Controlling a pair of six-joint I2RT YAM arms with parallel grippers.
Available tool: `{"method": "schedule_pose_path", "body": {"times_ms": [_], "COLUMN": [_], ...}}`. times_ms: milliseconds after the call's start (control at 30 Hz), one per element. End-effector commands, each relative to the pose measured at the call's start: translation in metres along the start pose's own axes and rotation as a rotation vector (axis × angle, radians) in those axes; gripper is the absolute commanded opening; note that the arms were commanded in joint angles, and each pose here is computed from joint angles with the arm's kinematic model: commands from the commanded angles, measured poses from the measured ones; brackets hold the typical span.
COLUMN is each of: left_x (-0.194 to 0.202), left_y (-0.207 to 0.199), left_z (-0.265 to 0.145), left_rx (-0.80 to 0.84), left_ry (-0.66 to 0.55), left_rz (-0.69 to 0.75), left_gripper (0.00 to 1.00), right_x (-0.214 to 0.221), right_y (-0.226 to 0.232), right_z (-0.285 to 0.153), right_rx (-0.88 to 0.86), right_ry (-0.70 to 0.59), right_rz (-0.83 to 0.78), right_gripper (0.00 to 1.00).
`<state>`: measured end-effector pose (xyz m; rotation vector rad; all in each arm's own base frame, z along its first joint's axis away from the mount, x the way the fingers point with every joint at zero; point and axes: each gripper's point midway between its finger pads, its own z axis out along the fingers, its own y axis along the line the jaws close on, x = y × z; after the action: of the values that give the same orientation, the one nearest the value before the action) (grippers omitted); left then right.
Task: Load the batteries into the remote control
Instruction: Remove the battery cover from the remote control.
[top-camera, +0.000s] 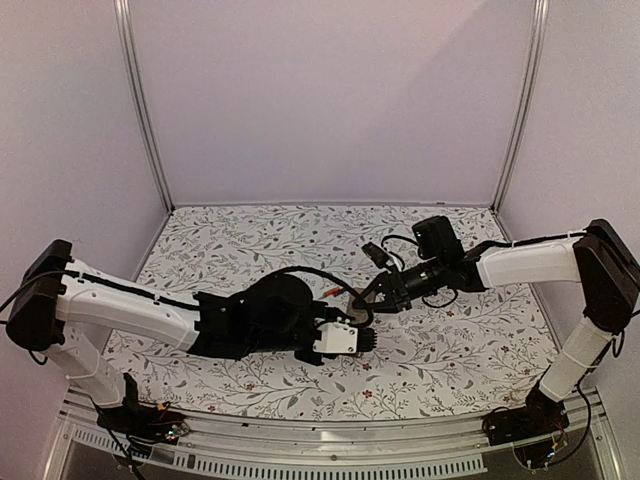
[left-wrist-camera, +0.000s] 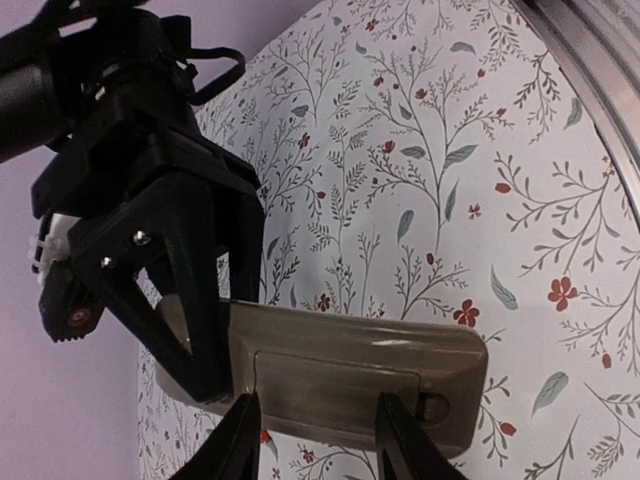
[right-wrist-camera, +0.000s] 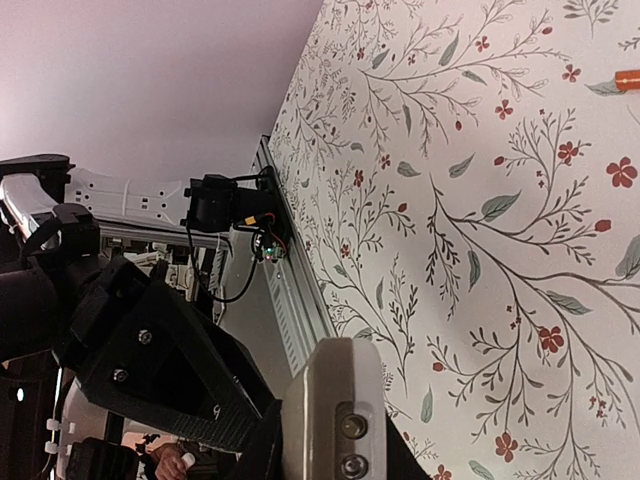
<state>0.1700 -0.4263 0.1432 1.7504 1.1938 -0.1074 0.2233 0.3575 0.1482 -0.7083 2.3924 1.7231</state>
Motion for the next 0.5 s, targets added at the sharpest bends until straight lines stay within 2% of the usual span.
{"method": "schedule_pose_path", "body": {"times_ms": [0,233,467], "left_x": [-0.006,-0.004,-0.01], "left_y": [0.022,0.013,-0.013], "left_z": [-0.008,-0.013,-0.014], "left_rx": [-0.094,-0.056,0.084], "left_ry": [-0.025,-0.031,-0.059], "left_rz": [-0.004,-0.001,-0.031], "left_gripper": [0.4,0.41,0.51], "right_x": [0.006,0.001,0.002], "right_y": [-0.001,-0.007,-0.002], "right_z": [0.01,0.008,0.006], "right_rx": [-0.018,0.0,-0.015], "right_ry": [0.04,0.024,0.028], "right_rz": [0.021,0.038,0.03], "right_gripper": [0.0,0.0,0.0]}}
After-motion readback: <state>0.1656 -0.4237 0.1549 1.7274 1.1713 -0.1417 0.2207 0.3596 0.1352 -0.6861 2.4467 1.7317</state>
